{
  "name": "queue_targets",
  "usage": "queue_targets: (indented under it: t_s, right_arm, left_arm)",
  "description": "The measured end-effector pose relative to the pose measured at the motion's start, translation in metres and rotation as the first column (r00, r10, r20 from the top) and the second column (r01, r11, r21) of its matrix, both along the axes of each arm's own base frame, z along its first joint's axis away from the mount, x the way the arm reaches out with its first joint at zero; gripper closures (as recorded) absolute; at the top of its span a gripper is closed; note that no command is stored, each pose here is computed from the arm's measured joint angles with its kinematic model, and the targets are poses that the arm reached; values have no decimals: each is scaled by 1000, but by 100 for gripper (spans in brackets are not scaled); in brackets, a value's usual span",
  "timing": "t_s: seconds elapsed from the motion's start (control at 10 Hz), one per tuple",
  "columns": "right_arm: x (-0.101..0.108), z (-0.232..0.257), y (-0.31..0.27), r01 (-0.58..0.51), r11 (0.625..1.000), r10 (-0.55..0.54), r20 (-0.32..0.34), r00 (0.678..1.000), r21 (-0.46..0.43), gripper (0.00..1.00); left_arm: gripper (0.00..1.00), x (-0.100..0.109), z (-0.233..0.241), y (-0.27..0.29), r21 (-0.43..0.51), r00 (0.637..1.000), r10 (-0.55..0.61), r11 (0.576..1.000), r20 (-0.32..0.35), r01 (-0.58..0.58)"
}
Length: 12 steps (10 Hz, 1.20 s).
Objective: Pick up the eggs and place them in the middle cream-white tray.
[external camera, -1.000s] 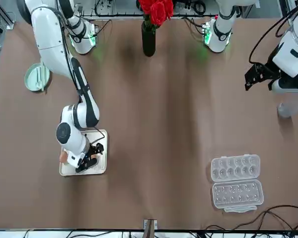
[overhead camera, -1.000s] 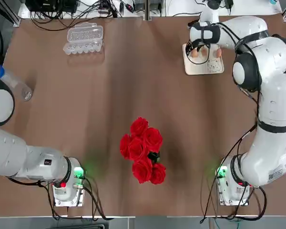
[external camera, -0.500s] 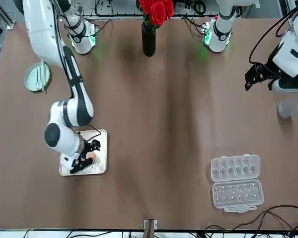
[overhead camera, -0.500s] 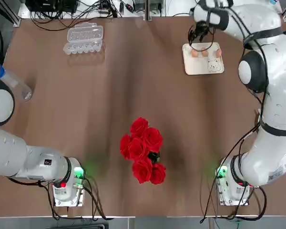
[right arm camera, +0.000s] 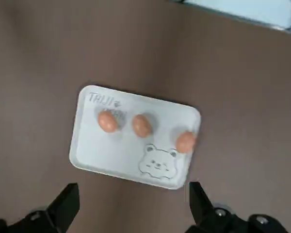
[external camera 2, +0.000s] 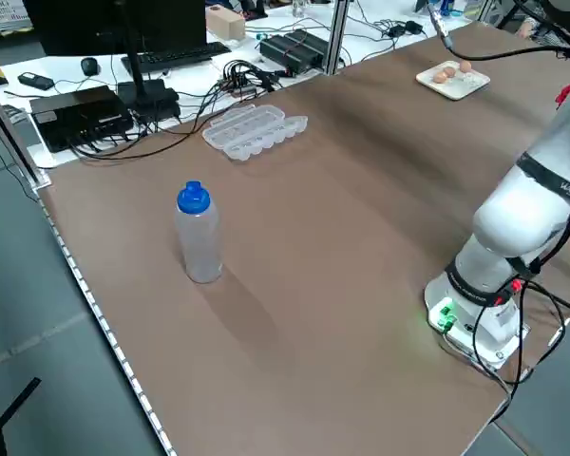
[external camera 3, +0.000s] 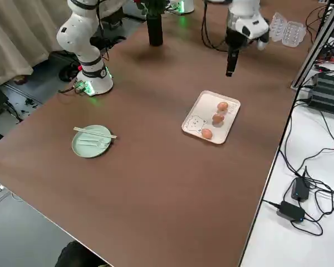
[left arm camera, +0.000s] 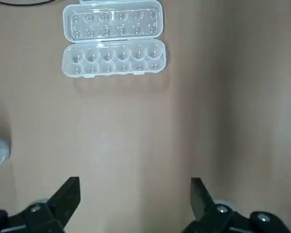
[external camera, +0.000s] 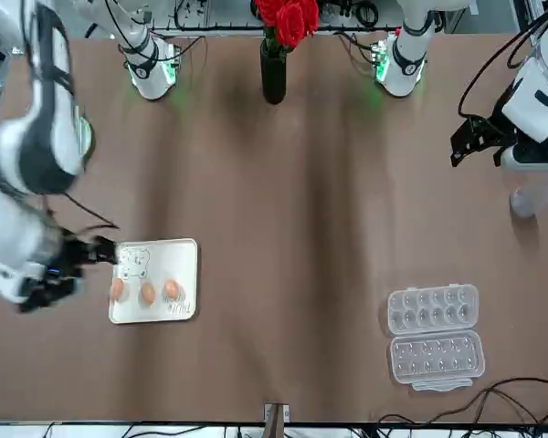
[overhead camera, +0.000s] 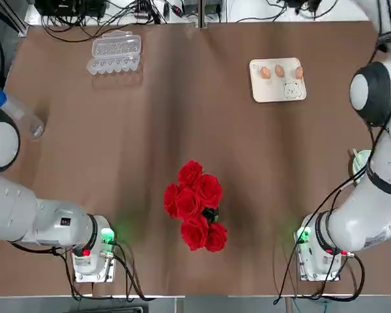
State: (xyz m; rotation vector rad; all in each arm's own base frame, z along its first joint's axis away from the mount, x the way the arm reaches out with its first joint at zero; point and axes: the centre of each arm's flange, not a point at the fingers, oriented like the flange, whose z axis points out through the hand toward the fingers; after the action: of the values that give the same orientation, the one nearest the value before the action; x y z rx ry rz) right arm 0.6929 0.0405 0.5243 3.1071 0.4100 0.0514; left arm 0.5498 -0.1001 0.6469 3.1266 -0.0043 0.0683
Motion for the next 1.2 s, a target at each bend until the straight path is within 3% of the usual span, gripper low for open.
queue_targets:
  t_s: [0.2, 0.6, 0.7, 0.9, 1.2]
  right_arm:
    - [-14, 56, -18, 15, 998, -10, 79, 997, -62, 3]
    - [-59, 139, -85, 120, 991, -109, 162, 981, -59, 19]
    - [-63, 146, -91, 129, 990, -118, 172, 978, -57, 18]
    - [-70, 155, -92, 130, 990, -119, 176, 977, -51, 0]
    - [-71, 156, -81, 142, 989, -133, 168, 977, -40, 0]
  left_arm:
    - [0, 0, 0, 0, 0, 1000, 0, 1000, 0, 0]
    - [0, 0, 0, 0, 0, 1000, 0, 1000, -1, 0]
    - [0, 0, 0, 0, 0, 1000, 0, 1000, -1, 0]
    - [0, 0, 0, 0, 0, 1000, 0, 1000, -1, 0]
    - [0, 0, -2, -1, 1, 1000, -1, 1000, -5, 1]
